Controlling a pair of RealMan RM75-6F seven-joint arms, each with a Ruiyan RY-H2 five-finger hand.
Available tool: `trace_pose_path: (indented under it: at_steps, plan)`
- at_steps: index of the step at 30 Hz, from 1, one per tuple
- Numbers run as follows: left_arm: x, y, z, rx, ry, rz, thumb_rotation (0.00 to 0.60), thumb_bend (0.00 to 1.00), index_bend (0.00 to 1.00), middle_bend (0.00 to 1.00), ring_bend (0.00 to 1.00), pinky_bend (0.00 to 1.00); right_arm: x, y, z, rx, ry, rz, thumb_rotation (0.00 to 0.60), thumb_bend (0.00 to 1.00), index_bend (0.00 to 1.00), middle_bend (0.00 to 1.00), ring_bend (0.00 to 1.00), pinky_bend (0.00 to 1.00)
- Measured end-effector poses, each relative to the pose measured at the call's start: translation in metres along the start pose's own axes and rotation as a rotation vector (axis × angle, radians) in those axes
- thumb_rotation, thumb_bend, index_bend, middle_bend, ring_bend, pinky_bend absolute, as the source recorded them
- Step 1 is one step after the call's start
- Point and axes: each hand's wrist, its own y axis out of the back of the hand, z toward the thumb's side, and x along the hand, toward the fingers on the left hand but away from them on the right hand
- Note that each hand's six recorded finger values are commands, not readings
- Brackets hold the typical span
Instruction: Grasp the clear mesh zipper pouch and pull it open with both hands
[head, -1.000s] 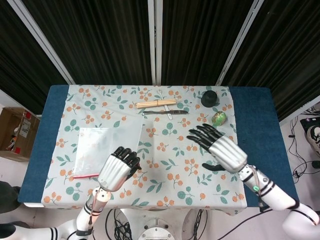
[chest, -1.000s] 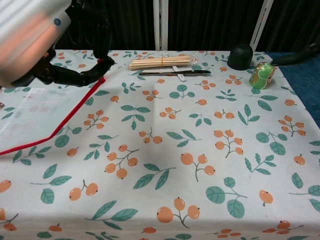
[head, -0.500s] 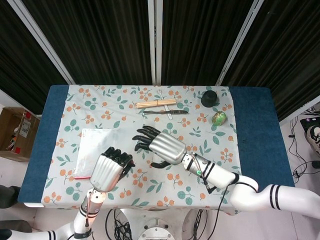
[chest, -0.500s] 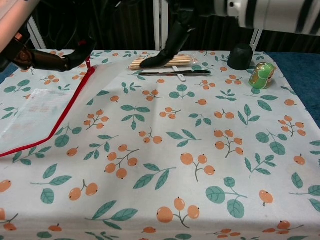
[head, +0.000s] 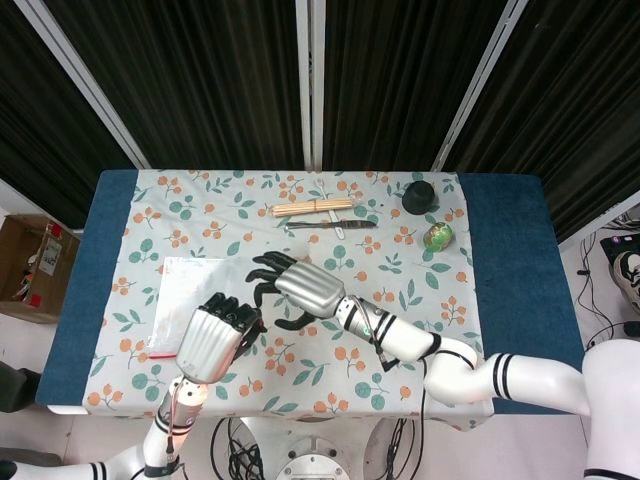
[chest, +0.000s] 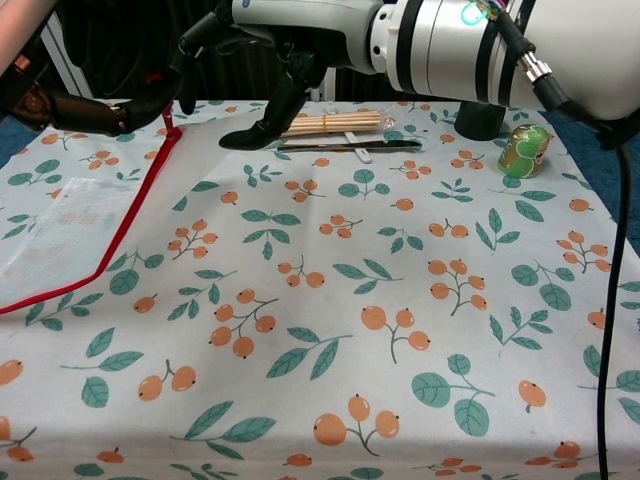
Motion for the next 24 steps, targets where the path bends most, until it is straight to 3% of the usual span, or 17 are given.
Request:
trace_pose_path:
  at_steps: [11, 21, 24]
  plan:
    - [0.002, 0.0, 0.0, -0.004, 0.009, -0.002, 0.6, 0.4, 0.76, 0.76, 0.67, 0.65, -0.017, -0.009, 0.003, -0.042, 0.024, 0.019, 0.6, 0.27, 0.5, 0.21, 0.0, 0.0]
    - [0.003, 0.0, -0.004, -0.012, 0.028, 0.004, 0.6, 0.4, 0.76, 0.76, 0.67, 0.65, -0.029, -0.011, 0.003, -0.072, 0.019, 0.003, 0.6, 0.46, 0.75, 0.32, 0.05, 0.02]
    - [0.001, 0.001, -0.008, -0.016, 0.045, 0.006, 0.6, 0.4, 0.76, 0.76, 0.67, 0.65, -0.032, -0.006, 0.004, -0.08, 0.018, -0.018, 0.6, 0.47, 0.81, 0.35, 0.07, 0.02]
